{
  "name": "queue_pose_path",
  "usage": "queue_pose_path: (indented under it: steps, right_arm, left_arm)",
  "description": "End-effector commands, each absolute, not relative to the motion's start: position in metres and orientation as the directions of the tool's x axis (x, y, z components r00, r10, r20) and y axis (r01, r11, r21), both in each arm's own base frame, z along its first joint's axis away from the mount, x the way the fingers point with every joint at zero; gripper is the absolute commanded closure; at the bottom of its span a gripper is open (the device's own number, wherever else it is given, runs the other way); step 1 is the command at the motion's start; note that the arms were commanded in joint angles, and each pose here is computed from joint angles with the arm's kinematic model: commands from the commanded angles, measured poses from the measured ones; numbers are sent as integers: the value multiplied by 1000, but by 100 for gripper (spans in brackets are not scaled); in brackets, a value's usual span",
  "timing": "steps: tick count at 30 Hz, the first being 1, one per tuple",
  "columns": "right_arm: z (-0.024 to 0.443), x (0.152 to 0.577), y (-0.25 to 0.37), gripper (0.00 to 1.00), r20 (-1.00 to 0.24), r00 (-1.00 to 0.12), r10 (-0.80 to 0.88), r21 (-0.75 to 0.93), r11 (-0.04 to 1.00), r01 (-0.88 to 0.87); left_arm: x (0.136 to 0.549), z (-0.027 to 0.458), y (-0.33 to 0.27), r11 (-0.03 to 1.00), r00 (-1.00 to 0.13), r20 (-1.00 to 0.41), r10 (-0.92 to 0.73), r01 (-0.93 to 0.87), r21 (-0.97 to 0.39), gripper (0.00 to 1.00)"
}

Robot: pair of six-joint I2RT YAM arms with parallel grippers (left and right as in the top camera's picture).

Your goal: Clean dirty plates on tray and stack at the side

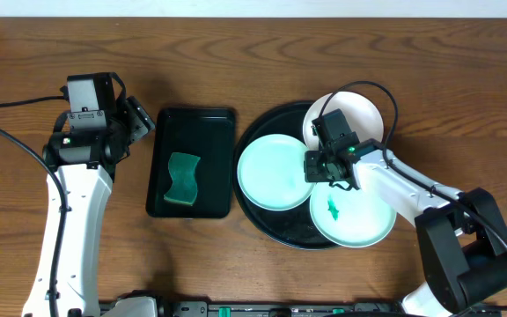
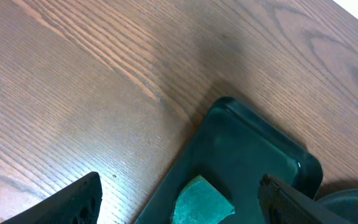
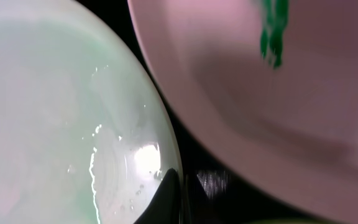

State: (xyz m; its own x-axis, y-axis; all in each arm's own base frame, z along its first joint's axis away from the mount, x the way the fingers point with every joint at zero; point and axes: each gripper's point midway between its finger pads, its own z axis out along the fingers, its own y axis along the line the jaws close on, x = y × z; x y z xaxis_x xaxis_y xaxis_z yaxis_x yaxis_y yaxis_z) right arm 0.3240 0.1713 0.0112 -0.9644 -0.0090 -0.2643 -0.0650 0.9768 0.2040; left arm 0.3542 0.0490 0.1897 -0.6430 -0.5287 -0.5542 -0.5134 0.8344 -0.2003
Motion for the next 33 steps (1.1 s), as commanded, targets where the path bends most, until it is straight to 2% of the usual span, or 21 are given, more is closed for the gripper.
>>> queue_pose_path:
  steps: [1, 14, 19, 25, 33]
  right_arm:
    - [40, 334, 176, 99, -292, -956, 17, 251, 966, -60]
    - [125, 349, 180, 99, -313, -949, 29, 264, 963, -58]
    - [149, 357, 196, 99, -329, -943, 46, 344, 936, -74]
    - [157, 374, 208, 99, -380, -920, 97, 386, 921, -62]
    - [147, 396, 249, 99, -503, -858, 100, 340, 936, -90]
  left_arm:
    - [355, 193, 51, 827, -632, -558, -538, -524, -204, 20]
    - [355, 193, 51, 827, -632, -558, -538, -524, -204, 20]
    - [355, 193, 51, 827, -632, -558, -538, -524, -204, 20]
    - [355, 193, 51, 827, -632, -558, -538, -524, -204, 19]
    - [355, 193, 51, 827, -632, -558, -538, -524, -204, 19]
